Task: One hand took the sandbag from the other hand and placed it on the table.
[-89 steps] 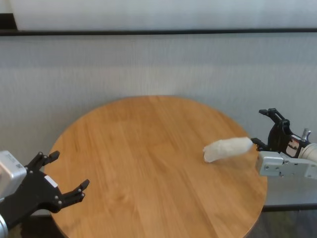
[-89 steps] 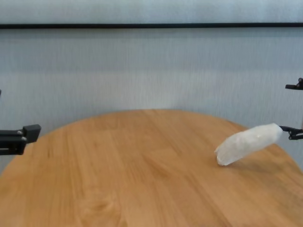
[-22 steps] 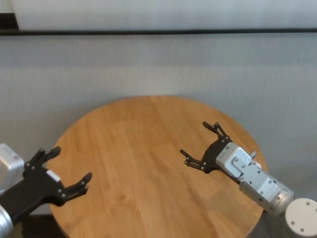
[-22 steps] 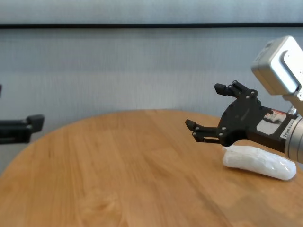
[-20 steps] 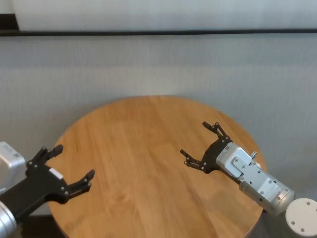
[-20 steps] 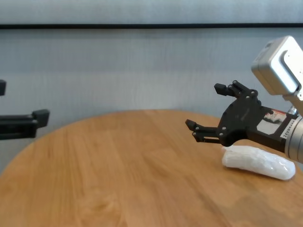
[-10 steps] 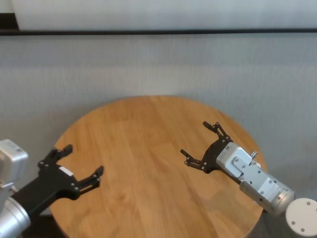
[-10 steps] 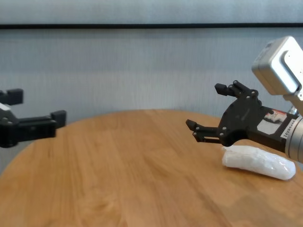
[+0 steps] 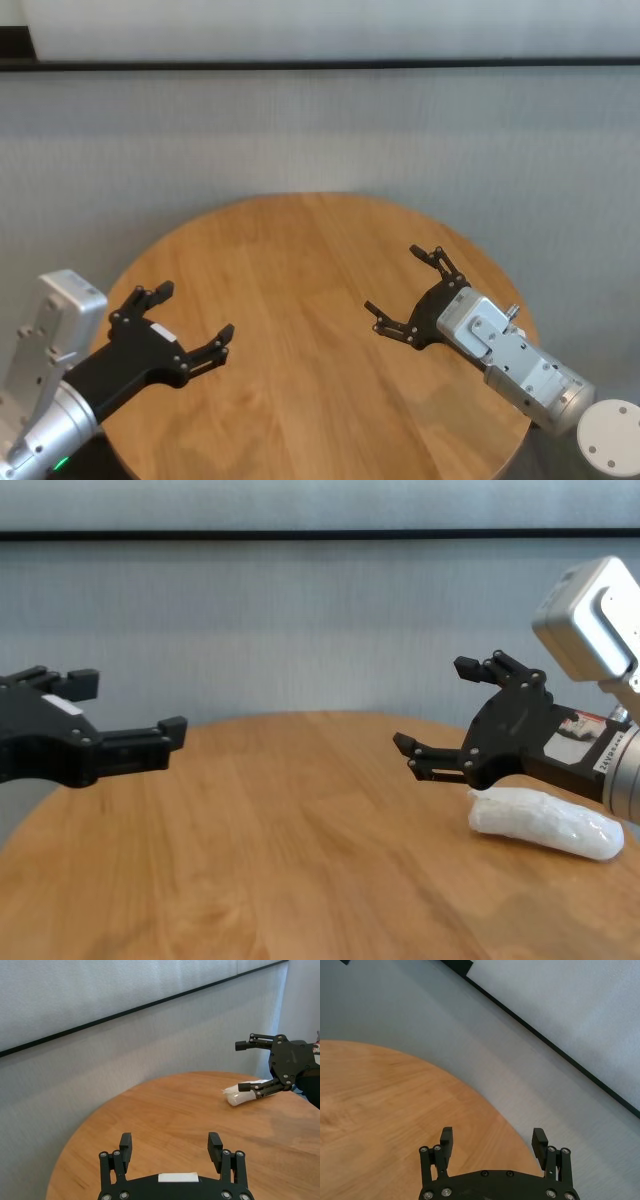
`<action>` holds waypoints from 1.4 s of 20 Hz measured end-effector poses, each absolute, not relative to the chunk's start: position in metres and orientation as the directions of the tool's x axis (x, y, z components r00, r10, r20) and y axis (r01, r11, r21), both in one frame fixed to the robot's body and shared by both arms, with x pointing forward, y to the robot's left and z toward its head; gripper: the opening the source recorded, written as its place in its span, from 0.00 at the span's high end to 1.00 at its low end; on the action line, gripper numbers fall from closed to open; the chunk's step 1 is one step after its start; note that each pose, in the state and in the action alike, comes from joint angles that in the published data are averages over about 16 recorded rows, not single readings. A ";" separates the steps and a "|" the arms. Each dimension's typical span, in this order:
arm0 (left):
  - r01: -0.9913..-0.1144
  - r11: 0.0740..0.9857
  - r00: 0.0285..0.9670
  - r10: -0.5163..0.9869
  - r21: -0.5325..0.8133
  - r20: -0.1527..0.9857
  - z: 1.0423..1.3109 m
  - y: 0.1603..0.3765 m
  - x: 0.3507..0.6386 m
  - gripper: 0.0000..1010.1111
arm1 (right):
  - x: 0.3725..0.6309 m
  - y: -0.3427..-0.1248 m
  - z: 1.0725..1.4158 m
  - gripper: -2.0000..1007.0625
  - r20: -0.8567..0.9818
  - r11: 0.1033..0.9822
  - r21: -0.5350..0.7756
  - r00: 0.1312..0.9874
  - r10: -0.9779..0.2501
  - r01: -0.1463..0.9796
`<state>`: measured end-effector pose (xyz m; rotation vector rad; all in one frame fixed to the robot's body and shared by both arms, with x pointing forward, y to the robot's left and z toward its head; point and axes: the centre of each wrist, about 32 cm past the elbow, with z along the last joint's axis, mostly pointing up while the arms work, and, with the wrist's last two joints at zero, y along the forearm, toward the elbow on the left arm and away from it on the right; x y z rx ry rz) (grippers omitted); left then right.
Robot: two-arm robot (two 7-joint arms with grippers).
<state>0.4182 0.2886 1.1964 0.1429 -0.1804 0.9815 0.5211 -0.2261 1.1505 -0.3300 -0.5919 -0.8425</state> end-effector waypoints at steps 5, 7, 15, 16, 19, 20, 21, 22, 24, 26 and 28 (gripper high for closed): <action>-0.832 0.552 0.548 0.805 0.049 0.226 1.192 0.281 0.429 0.01 | 0.521 -0.226 1.150 0.01 0.609 0.629 -0.044 0.520 -0.599 0.776; -0.831 0.554 0.550 0.804 0.053 0.228 1.190 0.279 0.433 0.01 | 0.521 -0.226 1.150 0.01 0.609 0.629 -0.044 0.520 -0.599 0.776; -0.837 0.544 0.541 0.808 0.059 0.235 1.179 0.272 0.444 0.01 | 0.521 -0.226 1.150 0.01 0.610 0.629 -0.044 0.520 -0.599 0.776; -0.840 0.540 0.537 0.810 0.057 0.237 1.177 0.271 0.445 0.01 | 0.521 -0.226 1.150 0.01 0.610 0.629 -0.044 0.520 -0.599 0.776; -0.846 0.531 0.525 0.816 0.047 0.242 1.173 0.270 0.446 0.01 | 0.521 -0.226 1.150 0.01 0.610 0.629 -0.044 0.520 -0.599 0.776; -0.847 0.529 0.523 0.817 0.043 0.244 1.172 0.270 0.447 0.01 | 0.521 -0.226 1.150 0.01 0.610 0.629 -0.044 0.520 -0.599 0.776; -0.848 0.529 0.521 0.817 0.039 0.246 1.170 0.269 0.448 0.01 | 0.521 -0.226 1.150 0.01 0.610 0.629 -0.044 0.520 -0.599 0.776; -0.848 0.528 0.519 0.818 0.035 0.248 1.169 0.269 0.448 0.01 | 0.521 -0.226 1.150 0.01 0.610 0.629 -0.044 0.520 -0.599 0.776; -0.849 0.528 0.517 0.819 0.027 0.250 1.166 0.269 0.450 0.01 | 0.521 -0.226 1.150 0.01 0.610 0.629 -0.044 0.520 -0.599 0.776; -0.849 0.528 0.515 0.819 0.018 0.252 1.164 0.269 0.451 0.01 | 0.521 -0.226 1.150 0.01 0.610 0.629 -0.044 0.520 -0.599 0.776; -0.848 0.530 0.515 0.819 0.010 0.253 1.163 0.269 0.451 0.01 | 0.521 -0.226 1.150 0.01 0.610 0.629 -0.044 0.520 -0.599 0.776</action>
